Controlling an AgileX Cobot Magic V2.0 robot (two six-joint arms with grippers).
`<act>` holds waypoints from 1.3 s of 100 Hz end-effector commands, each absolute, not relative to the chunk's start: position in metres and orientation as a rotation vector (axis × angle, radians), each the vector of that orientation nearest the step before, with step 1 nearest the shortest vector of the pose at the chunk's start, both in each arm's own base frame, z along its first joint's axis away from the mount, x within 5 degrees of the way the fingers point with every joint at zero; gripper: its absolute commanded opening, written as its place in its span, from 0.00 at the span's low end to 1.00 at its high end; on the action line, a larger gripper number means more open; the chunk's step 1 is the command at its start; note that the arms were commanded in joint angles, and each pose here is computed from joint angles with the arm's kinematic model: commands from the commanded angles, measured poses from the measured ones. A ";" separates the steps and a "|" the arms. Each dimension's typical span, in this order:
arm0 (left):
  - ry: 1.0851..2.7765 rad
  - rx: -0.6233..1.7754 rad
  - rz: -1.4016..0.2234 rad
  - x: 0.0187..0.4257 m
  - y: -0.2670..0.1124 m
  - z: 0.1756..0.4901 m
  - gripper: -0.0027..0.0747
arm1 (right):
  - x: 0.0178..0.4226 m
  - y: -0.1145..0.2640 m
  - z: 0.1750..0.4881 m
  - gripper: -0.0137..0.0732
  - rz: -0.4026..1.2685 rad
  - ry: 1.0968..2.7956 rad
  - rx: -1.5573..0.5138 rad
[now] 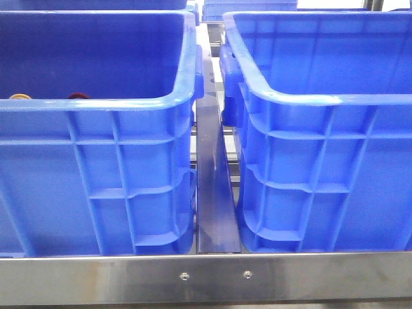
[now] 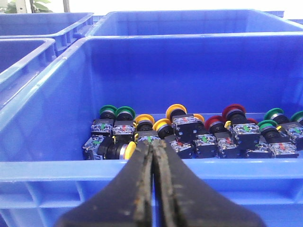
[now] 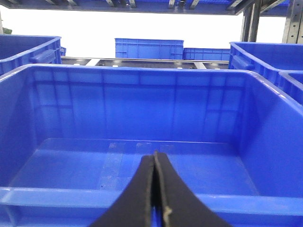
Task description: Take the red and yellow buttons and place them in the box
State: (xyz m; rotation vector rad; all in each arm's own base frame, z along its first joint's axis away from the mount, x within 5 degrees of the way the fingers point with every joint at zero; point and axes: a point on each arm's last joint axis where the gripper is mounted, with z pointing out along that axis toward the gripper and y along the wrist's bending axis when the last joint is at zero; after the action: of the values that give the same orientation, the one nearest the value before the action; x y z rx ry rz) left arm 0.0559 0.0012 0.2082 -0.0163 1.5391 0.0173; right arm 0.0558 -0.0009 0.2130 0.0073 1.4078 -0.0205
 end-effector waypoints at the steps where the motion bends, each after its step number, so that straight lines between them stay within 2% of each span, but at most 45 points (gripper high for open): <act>1: 1.451 -0.028 0.008 0.054 0.001 0.210 0.01 | 0.052 -0.001 0.220 0.08 -0.028 1.311 0.000; 68: 1.428 -0.028 0.008 0.053 0.001 0.216 0.01 | 0.052 -0.001 0.220 0.08 -0.028 1.311 0.000; 80: 1.398 -0.027 0.009 0.049 0.001 0.232 0.01 | 0.052 -0.001 0.220 0.08 -0.028 1.311 0.000; 107: 1.456 -0.027 0.006 0.043 0.001 0.281 0.01 | 0.052 -0.001 0.220 0.08 -0.028 1.311 0.000; 130: 1.628 -0.038 -0.014 0.061 0.001 0.316 0.01 | 0.052 -0.001 0.220 0.08 -0.028 1.311 0.000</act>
State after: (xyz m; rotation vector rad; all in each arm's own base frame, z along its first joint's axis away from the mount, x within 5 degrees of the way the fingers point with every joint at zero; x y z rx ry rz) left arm 0.0528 0.0011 0.2900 -0.0295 1.6348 0.0038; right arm 0.0558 -0.0009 0.2130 0.0073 1.4078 -0.0205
